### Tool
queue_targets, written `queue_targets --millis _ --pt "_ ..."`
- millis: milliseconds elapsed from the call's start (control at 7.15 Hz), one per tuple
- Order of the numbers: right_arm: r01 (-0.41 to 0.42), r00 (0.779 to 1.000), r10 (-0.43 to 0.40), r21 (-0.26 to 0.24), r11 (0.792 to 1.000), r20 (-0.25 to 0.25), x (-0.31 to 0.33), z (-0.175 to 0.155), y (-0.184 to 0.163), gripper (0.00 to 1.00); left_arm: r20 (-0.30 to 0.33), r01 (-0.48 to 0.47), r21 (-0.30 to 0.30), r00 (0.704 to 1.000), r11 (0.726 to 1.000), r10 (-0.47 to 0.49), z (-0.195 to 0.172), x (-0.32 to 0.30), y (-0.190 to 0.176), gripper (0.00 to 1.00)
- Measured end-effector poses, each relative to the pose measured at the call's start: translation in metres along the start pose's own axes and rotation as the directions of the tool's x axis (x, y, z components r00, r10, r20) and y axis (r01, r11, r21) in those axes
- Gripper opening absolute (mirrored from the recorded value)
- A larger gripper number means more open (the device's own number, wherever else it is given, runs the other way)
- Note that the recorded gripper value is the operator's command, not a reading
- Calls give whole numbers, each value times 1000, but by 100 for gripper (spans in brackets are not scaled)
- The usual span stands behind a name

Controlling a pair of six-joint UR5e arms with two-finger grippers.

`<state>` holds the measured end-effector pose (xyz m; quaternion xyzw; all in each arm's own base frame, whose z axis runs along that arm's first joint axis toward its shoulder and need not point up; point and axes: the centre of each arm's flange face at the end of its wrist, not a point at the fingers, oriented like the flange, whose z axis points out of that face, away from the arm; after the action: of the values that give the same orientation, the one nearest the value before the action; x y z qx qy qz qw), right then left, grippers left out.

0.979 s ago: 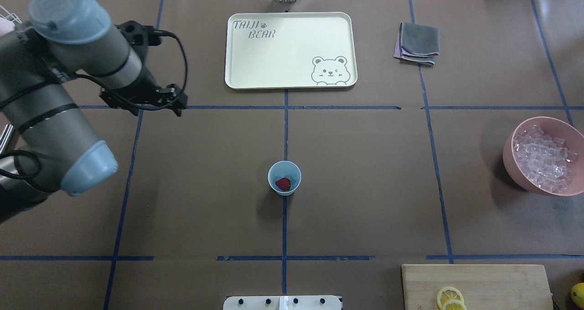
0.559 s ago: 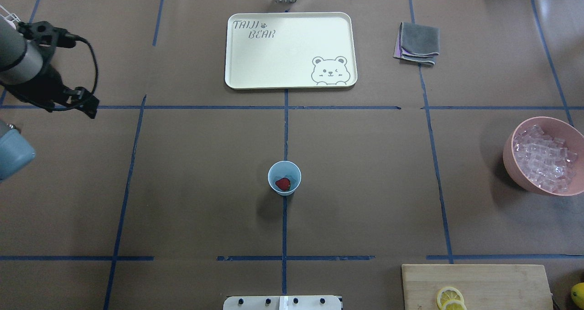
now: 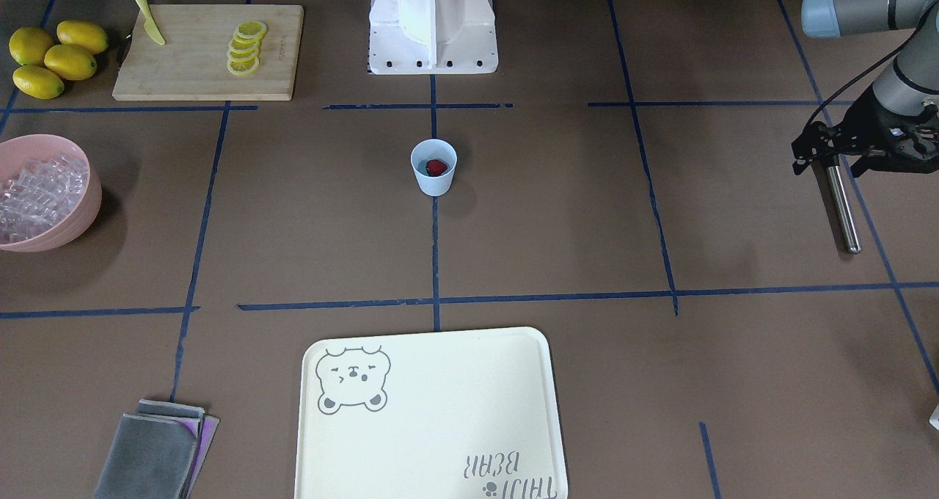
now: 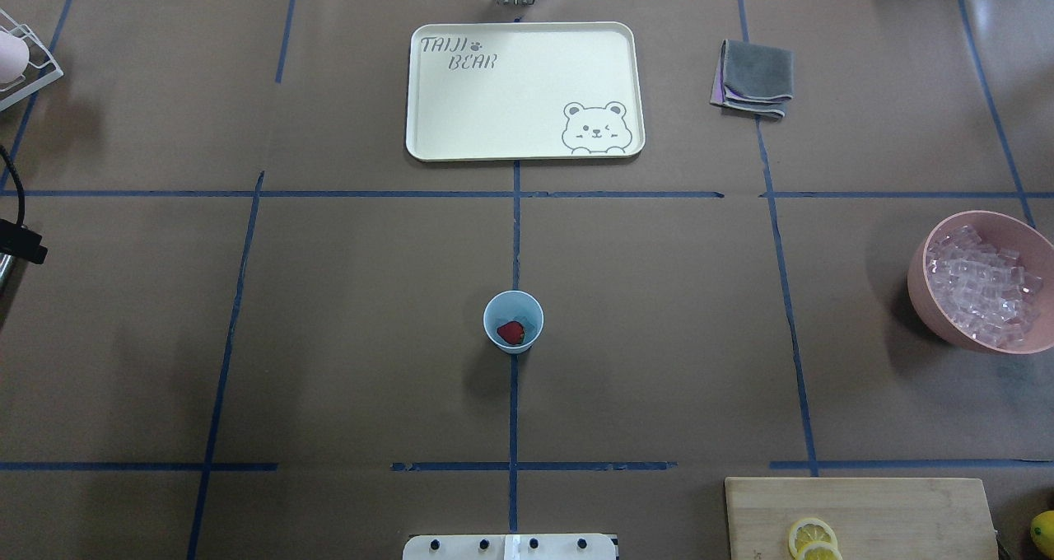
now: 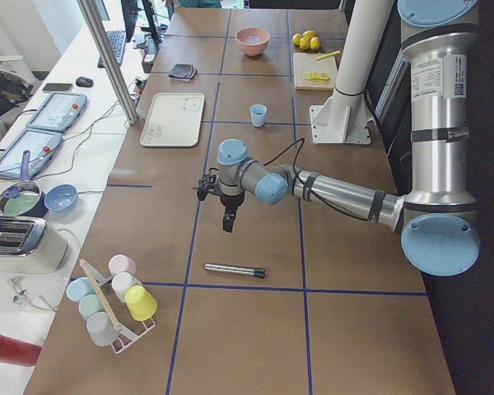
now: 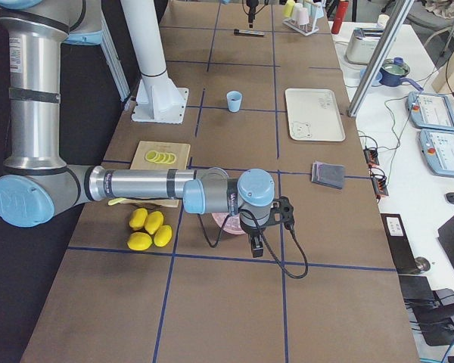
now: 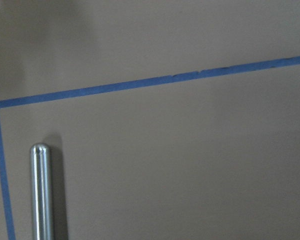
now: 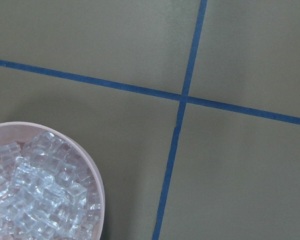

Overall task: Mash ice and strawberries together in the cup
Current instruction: 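Withdraw the left gripper back toward the steel pestle, then lower the left gripper onto the steel pestle and grasp it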

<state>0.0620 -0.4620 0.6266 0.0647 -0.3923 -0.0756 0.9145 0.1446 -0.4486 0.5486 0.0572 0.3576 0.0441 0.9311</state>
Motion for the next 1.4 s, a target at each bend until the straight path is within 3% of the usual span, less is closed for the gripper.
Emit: queue_targets --millis 839,1398 --pt "1 1000 -1 5 1000 -1 -2 -2 -2 99 -5 43 51 999 998 -43 79 -93 1 100" --pt "3 1000 -3 13 1000 -3 -4 -5 -8 99 -48 145 106 989 984 -141 112 -109 -13 100"
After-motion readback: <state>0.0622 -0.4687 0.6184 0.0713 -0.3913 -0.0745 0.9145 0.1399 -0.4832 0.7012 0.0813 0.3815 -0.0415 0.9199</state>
